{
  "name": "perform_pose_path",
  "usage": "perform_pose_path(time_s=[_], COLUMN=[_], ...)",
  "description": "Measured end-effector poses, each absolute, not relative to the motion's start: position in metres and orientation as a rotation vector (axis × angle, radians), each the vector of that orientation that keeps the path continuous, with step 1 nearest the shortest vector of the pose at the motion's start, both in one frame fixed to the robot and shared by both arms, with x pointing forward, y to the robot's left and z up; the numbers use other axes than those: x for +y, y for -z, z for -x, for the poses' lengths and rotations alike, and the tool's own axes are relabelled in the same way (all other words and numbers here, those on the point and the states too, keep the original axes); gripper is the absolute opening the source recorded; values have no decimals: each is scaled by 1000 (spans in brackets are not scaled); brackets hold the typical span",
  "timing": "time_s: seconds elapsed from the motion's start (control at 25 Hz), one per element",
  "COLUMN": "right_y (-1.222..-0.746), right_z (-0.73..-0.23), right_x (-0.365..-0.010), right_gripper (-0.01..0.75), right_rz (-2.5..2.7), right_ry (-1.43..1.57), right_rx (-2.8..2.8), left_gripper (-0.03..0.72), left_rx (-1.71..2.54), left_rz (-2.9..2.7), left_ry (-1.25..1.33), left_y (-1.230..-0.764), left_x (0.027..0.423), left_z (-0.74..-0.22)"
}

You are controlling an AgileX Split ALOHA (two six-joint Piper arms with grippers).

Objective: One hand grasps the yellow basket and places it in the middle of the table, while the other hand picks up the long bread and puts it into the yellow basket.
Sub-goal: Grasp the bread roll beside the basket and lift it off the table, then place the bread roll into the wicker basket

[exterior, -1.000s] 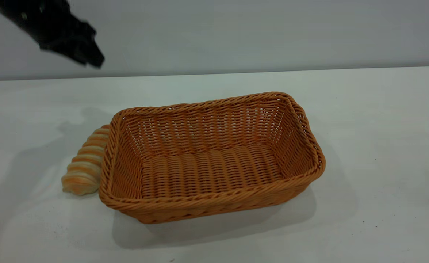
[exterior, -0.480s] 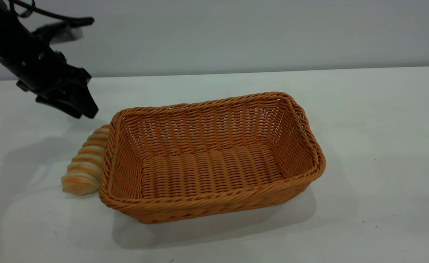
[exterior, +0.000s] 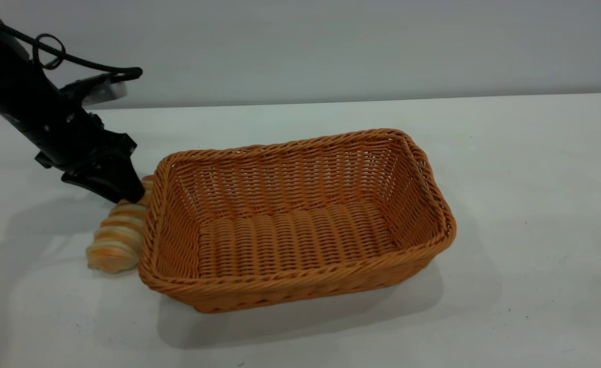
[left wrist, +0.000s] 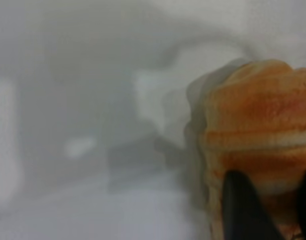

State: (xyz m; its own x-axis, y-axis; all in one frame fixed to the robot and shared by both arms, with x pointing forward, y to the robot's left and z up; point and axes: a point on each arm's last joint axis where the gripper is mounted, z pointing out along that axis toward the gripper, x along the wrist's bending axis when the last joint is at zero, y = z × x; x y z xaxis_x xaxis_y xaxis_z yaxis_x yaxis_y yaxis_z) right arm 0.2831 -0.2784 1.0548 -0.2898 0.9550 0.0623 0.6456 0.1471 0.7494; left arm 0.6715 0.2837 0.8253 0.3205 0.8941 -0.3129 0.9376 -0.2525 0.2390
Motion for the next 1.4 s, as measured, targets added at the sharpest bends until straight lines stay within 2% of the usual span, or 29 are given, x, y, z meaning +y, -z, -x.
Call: perform_pose_path(time_s=[0.16, 0.24, 0.56, 0.84, 1.2, 1.4], right_y=[-1055, -1055, -1050, -1043, -1041, -1041], right_z=[-283, -283, -274, -253, -246, -246], right_x=[-278, -278, -280, -285, -286, -286], right_gripper=[393, 387, 384, 380, 336, 332], right_rz=[-1527, -1531, -1528, -1497, -1488, -1488], right_ry=[-960, -961, -956, -975, -1001, -1001], right_rx=[1999, 1999, 2009, 1959, 1926, 1926], left_gripper=[60, 22, 19, 18, 17, 17], left_rx=[1604, 1600, 1571, 1445, 1373, 1245], left_rz=[-2232, -2234, -2227, -2186, -2169, -2131], left_ry=[150, 147, 137, 142, 27, 115], left_y=[-824, -824, -836, -894, -967, -983], left_x=[284, 284, 283, 275, 275, 242], left_z=[-672, -672, -673, -689, -692, -688])
